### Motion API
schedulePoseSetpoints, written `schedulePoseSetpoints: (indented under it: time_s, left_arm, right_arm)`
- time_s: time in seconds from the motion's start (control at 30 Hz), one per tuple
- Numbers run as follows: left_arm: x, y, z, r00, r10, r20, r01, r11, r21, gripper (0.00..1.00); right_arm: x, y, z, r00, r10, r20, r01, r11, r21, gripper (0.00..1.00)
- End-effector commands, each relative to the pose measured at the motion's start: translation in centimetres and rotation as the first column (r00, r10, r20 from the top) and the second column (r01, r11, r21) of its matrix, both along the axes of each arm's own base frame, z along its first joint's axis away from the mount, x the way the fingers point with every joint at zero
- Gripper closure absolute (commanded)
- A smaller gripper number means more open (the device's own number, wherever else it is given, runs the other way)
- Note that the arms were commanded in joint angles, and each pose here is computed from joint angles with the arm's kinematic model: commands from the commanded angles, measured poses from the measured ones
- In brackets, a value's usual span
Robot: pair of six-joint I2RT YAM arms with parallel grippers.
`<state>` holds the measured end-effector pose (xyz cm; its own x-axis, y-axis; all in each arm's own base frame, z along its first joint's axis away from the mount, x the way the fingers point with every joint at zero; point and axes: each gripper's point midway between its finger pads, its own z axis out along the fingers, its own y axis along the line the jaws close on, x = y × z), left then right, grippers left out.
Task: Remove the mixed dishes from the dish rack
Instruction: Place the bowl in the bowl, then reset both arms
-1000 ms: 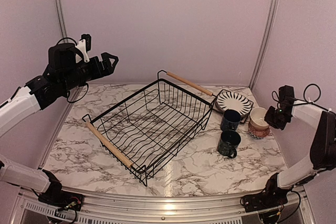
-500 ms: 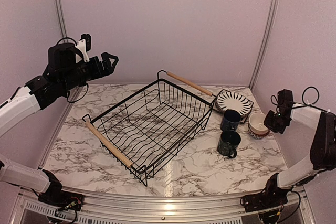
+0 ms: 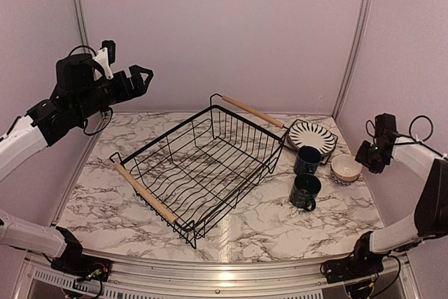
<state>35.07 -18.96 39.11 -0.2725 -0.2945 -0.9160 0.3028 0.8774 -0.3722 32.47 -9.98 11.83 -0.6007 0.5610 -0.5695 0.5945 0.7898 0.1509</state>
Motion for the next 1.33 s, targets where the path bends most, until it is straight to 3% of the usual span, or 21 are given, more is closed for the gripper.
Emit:
schedulePoseSetpoints:
  time_s: [0.0,0.13,0.3,0.47,0.6,0.87,1.07,1.3]
  left_arm:
    - [-1.2,1.8,3.4,0.996,0.044,0.071,-0.045,0.999,0.011,0.01]
    - [-2.2,3.4,5.9,0.986,0.088,0.141,-0.089,0.996,0.006,0.01]
    - [-4.6,6.0,9.5,0.957,0.147,0.25,-0.147,0.989,-0.02,0.01]
    - [-7.9,9.2,12.5,0.911,0.211,0.354,-0.2,0.977,-0.068,0.01]
    - [-10.4,11.3,14.4,0.873,0.253,0.418,-0.227,0.968,-0.11,0.01]
    - [-14.3,14.6,17.1,0.793,0.327,0.515,-0.267,0.945,-0.19,0.01]
    - [-14.9,15.3,17.1,0.782,0.347,0.518,-0.288,0.938,-0.195,0.01]
    - [-14.3,15.0,16.6,0.789,0.346,0.508,-0.292,0.938,-0.186,0.01]
  right_arm:
    - [1.1,1.2,9.0,0.977,0.103,0.186,-0.087,0.992,-0.092,0.4]
    - [1.6,5.6,16.6,0.874,0.307,0.377,-0.27,0.951,-0.147,0.17]
    - [-0.6,10.7,26.6,0.605,0.49,0.628,-0.452,0.86,-0.236,0.02]
    - [-5.5,13.4,34.9,0.332,0.576,0.747,-0.463,0.79,-0.403,0.01]
    - [-9.5,14.2,39.0,0.196,0.597,0.778,-0.398,0.773,-0.494,0.02]
    - [-13.6,12.6,42.0,0.143,0.546,0.825,-0.225,0.83,-0.51,0.01]
    - [-14.9,10.6,42.3,0.164,0.481,0.862,-0.106,0.877,-0.469,0.02]
    - [-14.4,9.5,41.6,0.212,0.443,0.871,-0.073,0.896,-0.438,0.01]
